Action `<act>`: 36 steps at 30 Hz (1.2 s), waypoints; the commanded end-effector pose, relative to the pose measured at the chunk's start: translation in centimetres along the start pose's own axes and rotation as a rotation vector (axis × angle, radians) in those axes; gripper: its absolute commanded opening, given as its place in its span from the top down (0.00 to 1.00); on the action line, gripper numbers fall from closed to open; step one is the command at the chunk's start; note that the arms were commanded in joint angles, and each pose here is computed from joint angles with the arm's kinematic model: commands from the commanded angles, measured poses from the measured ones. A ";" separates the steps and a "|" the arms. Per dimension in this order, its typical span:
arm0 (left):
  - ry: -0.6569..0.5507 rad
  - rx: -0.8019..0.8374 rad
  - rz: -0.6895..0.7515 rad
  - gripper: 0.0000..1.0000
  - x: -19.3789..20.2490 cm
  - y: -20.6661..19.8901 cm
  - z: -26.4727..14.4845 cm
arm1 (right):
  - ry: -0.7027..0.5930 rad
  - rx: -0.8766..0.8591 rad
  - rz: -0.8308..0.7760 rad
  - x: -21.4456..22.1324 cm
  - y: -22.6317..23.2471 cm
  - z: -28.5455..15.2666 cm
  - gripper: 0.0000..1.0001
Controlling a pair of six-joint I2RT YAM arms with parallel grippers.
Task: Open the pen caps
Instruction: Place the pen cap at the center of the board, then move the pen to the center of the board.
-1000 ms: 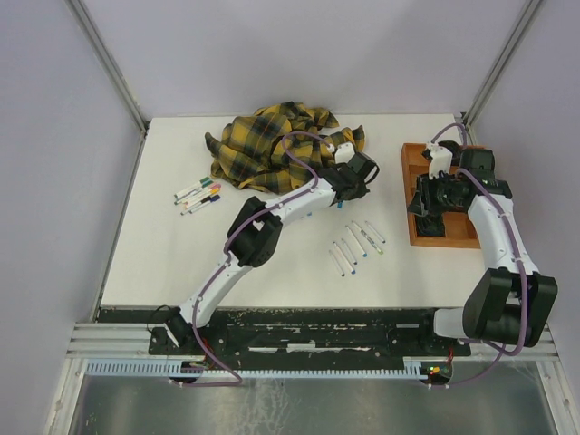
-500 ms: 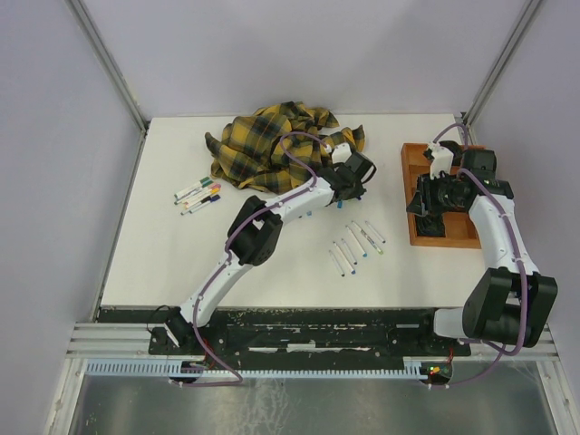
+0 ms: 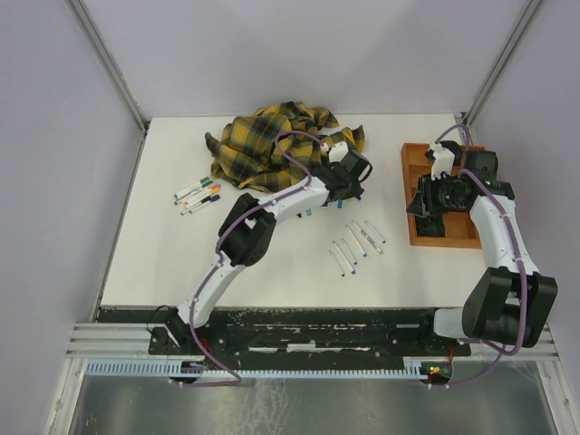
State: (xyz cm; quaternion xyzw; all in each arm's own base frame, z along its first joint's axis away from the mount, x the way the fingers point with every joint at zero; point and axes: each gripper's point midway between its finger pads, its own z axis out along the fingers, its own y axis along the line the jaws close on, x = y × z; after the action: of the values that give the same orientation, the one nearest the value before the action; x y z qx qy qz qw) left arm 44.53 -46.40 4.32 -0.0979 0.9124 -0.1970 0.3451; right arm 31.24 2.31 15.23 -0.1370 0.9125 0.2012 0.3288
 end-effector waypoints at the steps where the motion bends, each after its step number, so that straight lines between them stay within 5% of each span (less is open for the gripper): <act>1: -0.199 0.226 0.019 0.67 -8.6 -5.7 -9.1 | -0.038 -0.020 -0.016 -0.8 0.5 -0.6 0.58; 9: -0.397 0.420 0.347 0.67 -9.6 -2.2 -17.2 | -0.048 -0.047 -0.033 -0.8 1.1 -0.9 0.58; 17: -0.388 0.252 0.453 0.65 -10.4 9.1 -18.2 | -0.045 -0.076 -0.039 -0.6 1.5 -0.8 0.58; 26: -0.352 -0.078 0.320 0.52 -12.6 24.1 -17.7 | -0.033 -0.084 -0.030 -0.4 1.4 -0.4 0.58; 36: -0.393 -0.211 0.063 0.38 -14.3 34.9 -18.4 | -0.025 -0.092 -0.027 -0.2 1.4 -0.2 0.57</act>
State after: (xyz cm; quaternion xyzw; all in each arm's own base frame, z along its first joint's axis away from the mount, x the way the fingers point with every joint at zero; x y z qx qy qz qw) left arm 40.03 -7.67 8.26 -0.0821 0.8777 -0.0462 0.4698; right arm 30.54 3.13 15.38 -0.1500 0.9051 0.2302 0.3245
